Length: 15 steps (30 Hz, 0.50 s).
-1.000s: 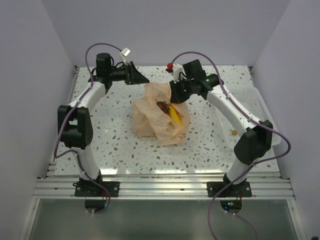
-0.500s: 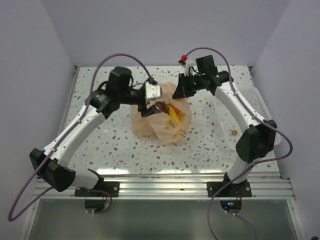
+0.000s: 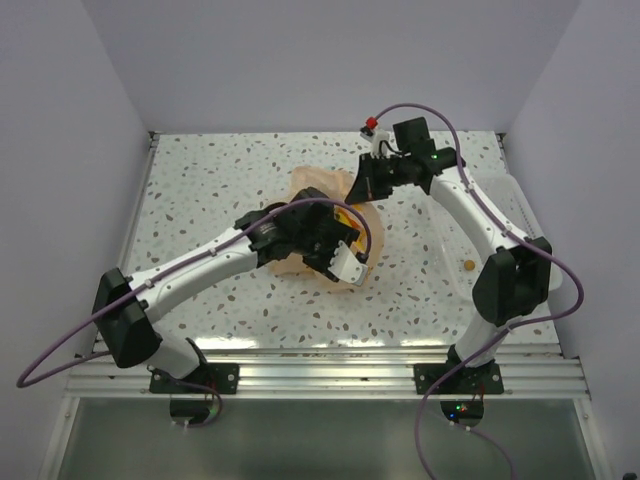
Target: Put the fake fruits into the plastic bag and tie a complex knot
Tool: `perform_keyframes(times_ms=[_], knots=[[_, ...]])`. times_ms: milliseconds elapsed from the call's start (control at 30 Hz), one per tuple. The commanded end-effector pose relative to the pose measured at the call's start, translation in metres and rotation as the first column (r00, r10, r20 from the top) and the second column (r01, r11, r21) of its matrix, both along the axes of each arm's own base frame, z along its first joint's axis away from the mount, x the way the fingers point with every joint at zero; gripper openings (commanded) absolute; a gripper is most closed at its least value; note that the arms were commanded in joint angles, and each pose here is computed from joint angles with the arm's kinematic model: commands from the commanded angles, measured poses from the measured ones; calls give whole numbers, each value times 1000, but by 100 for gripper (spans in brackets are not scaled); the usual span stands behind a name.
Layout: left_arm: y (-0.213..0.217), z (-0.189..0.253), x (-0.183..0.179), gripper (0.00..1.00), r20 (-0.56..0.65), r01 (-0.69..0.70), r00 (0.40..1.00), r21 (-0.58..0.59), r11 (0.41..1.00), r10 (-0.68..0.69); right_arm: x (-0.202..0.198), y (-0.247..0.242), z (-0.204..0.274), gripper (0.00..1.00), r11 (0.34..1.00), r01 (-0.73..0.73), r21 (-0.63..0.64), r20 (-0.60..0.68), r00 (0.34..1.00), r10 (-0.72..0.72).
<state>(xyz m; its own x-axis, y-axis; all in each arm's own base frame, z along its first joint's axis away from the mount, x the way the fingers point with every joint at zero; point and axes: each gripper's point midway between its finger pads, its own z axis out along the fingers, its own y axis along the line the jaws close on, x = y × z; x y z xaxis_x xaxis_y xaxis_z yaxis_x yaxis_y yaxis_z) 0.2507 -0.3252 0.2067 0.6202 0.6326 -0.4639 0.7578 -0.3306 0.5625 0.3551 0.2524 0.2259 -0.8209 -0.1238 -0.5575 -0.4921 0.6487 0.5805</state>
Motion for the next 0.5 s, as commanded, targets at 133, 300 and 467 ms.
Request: perform_keyframes(times_ms=[133,300,467], knots=[[-30,2,8,65,129,79,988,37,996,-83,5,-2,15,0,998,12,65,15,1000,-13],[-44,-13,18,63,152,66,986,52,996,-73,5,-2,20,0,996,13,89,15,1000,-14],[-61,-22,31,58,230,40,972,60,997,-53,3,1,22,0,994,5,112,1,1000,-5]])
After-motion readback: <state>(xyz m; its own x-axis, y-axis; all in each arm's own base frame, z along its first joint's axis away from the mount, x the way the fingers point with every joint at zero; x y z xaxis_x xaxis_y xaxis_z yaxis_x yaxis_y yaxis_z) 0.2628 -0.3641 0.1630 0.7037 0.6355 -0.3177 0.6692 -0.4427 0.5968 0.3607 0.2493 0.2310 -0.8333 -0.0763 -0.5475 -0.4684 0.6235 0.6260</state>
